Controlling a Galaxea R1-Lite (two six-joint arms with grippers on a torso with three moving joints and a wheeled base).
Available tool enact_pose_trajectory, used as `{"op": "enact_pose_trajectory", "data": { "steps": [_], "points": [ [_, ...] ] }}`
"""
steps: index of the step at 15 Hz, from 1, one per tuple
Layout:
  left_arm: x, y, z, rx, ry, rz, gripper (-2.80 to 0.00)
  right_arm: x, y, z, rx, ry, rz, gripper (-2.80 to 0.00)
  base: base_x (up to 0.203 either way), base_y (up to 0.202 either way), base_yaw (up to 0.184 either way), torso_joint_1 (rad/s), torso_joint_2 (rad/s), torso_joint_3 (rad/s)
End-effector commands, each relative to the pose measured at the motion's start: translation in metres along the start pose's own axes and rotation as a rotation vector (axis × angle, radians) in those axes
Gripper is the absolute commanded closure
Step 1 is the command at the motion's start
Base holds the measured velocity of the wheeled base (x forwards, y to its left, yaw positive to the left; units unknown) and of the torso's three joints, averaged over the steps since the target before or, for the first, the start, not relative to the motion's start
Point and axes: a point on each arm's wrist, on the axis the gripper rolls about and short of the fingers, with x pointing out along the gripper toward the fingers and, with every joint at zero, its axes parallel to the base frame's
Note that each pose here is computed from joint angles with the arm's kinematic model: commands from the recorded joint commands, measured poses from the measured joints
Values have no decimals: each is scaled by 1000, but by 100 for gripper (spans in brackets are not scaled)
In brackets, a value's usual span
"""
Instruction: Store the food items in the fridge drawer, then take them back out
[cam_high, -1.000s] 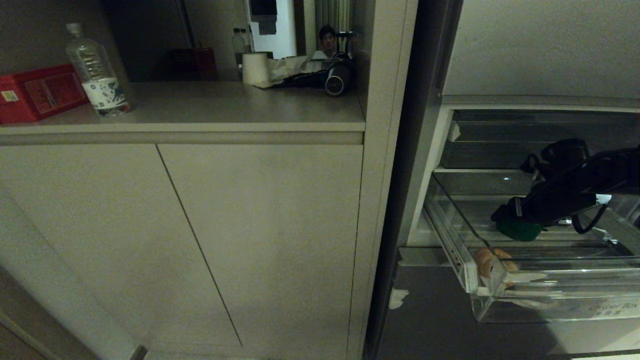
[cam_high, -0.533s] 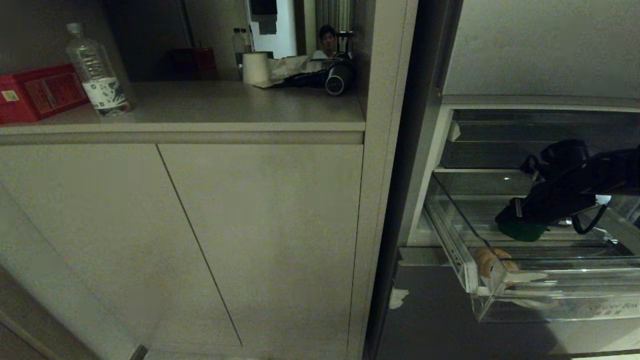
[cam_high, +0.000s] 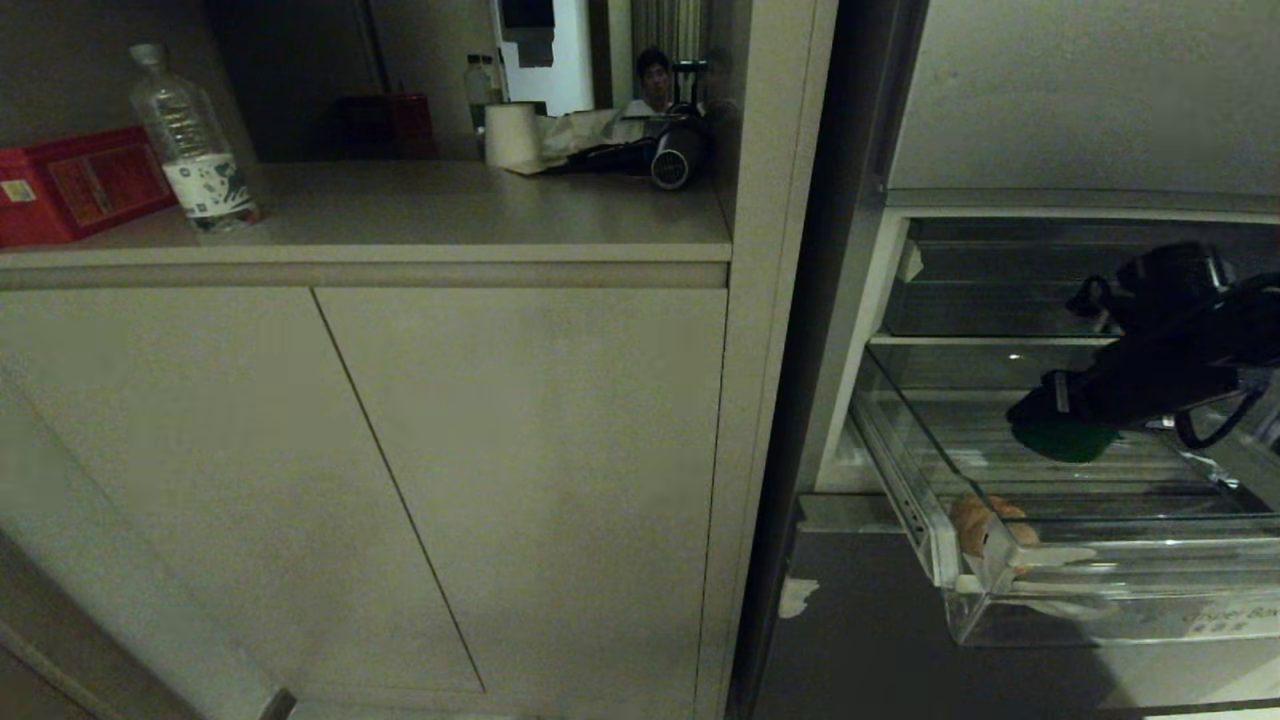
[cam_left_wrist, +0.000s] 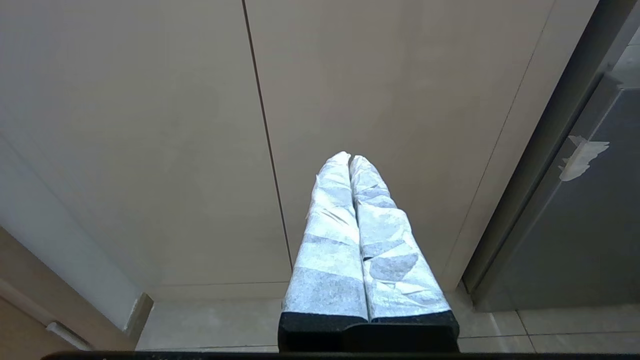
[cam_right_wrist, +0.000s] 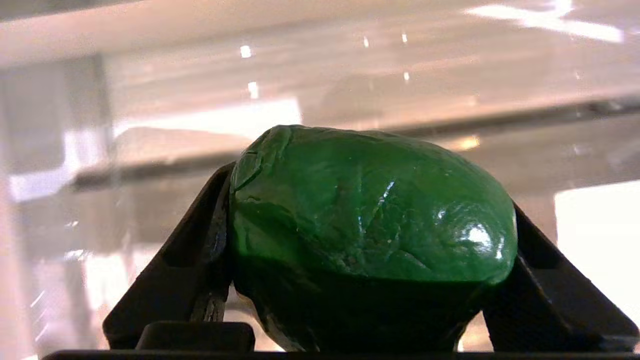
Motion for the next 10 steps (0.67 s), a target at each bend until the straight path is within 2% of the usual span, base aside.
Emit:
{"op": "enact_pose_trajectory", "data": {
  "steps": [1,6,10],
  "points": [
    [0,0,0,0,0,0,0,-44,1,-5,-1,-52,3,0,0,0,0,0,0,0],
    [0,0,0,0,0,0,0,-130,0,-46,0,-133,10,0,0,0,0,0,0,0],
    [0,0,0,0,0,0,0,-210,-2,-91,6,-300,9,0,0,0,0,0,0,0]
  ]
}}
